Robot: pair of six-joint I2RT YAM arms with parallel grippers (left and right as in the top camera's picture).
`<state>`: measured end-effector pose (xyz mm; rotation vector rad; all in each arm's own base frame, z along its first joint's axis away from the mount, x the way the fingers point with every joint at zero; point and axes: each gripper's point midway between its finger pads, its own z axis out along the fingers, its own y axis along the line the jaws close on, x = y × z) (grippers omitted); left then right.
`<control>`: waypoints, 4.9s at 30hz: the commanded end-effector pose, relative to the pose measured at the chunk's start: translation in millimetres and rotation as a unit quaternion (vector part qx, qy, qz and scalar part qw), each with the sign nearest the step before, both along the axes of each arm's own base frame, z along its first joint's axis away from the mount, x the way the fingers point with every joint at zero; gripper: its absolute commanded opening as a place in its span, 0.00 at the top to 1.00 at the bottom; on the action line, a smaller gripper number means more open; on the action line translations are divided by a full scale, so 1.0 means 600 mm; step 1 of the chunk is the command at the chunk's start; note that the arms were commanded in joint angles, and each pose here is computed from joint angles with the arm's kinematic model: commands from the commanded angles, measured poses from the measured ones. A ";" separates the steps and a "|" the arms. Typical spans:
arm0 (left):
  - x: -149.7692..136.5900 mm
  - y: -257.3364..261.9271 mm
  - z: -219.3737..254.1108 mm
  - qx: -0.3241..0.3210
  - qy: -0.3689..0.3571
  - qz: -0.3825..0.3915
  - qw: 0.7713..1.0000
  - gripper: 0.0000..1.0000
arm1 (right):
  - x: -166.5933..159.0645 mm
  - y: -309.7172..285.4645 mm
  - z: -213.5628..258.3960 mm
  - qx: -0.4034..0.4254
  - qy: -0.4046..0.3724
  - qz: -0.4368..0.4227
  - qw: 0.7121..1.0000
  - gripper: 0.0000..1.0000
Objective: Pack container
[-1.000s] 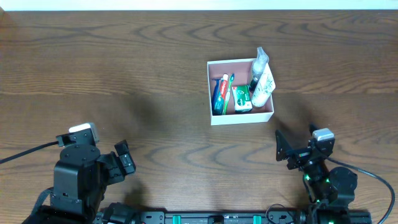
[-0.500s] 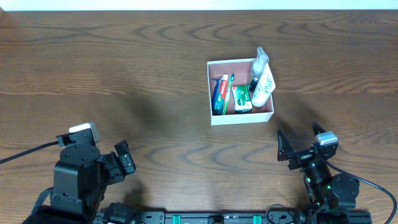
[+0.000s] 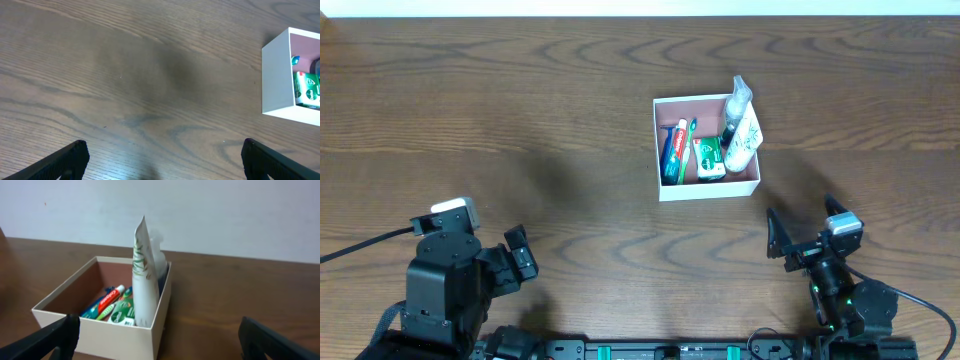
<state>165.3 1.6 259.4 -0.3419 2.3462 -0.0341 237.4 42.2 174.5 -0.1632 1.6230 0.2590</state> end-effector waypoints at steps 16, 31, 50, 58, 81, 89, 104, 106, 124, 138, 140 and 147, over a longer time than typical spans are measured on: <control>0.000 0.004 0.001 0.000 -0.001 0.009 1.000 0.02 | 0.007 -0.006 -0.017 -0.017 -0.011 -0.011 1.000 0.01; 0.000 0.004 0.001 0.000 -0.001 0.009 1.000 0.02 | 0.007 -0.006 -0.017 -0.021 -0.011 -0.010 1.000 0.01; 0.000 0.004 0.001 0.000 -0.001 0.009 1.000 0.02 | 0.013 -0.049 -0.024 -0.023 -0.002 -0.084 0.996 0.01; 0.000 0.004 0.001 0.000 -0.001 0.009 1.000 0.02 | 0.013 -0.049 -0.023 -0.023 -0.002 -0.084 0.996 0.01; 0.000 0.004 0.001 0.000 -0.001 0.009 1.000 0.02 | 0.013 -0.049 -0.023 -0.023 -0.002 -0.084 0.996 0.01; 0.000 0.004 0.000 0.000 0.000 0.009 1.000 0.02 | 0.013 -0.049 -0.023 -0.023 -0.002 -0.084 0.996 0.01; 0.038 -0.040 -0.003 0.016 -0.068 -0.118 0.991 0.02 | 0.014 -0.049 -0.023 -0.023 -0.002 -0.084 0.996 0.01; 0.055 -0.042 -0.018 0.020 -0.099 -0.124 0.987 0.02 | 0.014 -0.049 -0.024 -0.023 -0.002 -0.084 0.996 0.01; 0.104 -0.088 -0.144 0.060 -0.275 -0.245 0.928 0.02 | 0.014 -0.049 -0.024 -0.023 -0.001 -0.084 0.996 0.01; 0.104 -0.066 -0.148 0.075 -0.286 -0.219 0.930 0.02 | 0.014 -0.049 -0.024 -0.023 -0.001 -0.084 0.996 0.01; 0.103 -0.066 -0.148 0.076 -0.291 -0.219 0.928 0.02 | 0.014 -0.049 -0.024 -0.023 -0.001 -0.084 0.996 0.01; 0.115 -0.048 -0.177 0.022 -0.298 -0.154 0.942 0.02 | 0.014 -0.049 -0.024 -0.023 -0.001 -0.084 0.996 0.01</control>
